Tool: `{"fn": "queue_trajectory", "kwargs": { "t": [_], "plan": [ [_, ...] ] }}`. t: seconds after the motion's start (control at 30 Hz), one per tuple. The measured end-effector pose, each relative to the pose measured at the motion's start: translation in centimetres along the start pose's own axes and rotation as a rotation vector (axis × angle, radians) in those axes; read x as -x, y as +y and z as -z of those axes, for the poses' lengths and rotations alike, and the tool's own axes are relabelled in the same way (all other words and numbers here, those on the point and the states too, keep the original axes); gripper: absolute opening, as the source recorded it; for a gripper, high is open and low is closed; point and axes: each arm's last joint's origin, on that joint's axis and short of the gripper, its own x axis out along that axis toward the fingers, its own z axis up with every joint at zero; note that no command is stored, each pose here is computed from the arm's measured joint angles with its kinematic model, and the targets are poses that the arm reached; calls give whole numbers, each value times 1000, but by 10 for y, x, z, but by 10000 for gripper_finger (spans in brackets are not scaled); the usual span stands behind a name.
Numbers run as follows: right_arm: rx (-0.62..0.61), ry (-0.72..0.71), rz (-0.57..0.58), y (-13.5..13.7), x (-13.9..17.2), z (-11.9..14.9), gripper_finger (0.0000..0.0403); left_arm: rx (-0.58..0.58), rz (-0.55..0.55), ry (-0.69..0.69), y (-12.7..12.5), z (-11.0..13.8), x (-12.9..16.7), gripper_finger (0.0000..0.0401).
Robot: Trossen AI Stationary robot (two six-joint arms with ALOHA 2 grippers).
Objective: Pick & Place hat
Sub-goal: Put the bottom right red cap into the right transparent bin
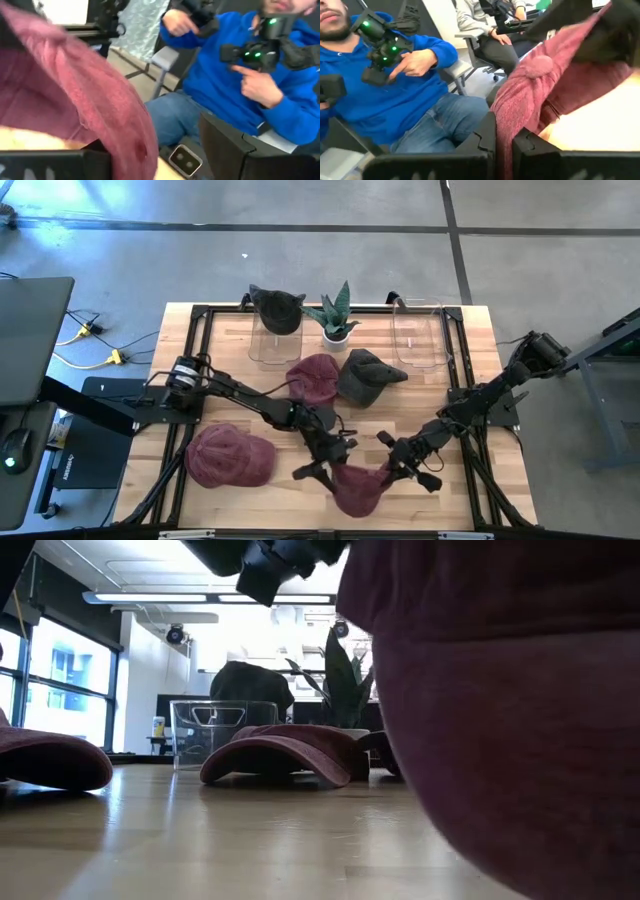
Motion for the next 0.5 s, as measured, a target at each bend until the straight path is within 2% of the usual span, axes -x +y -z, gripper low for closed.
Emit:
{"fn": "queue_trajectory", "kwargs": {
  "t": [0.13,0.23,0.5],
  "plan": [
    [5,2,-35,1,0,-1,12,-6,-21,-8,0,-2,1,178],
    [-16,-18,-41,1,0,-3,35,-6,-57,-13,1,-2,1,158],
    [-81,-54,8,-10,2,-9,136,1,-167,-28,4,-2,1,42]
  ]
}}
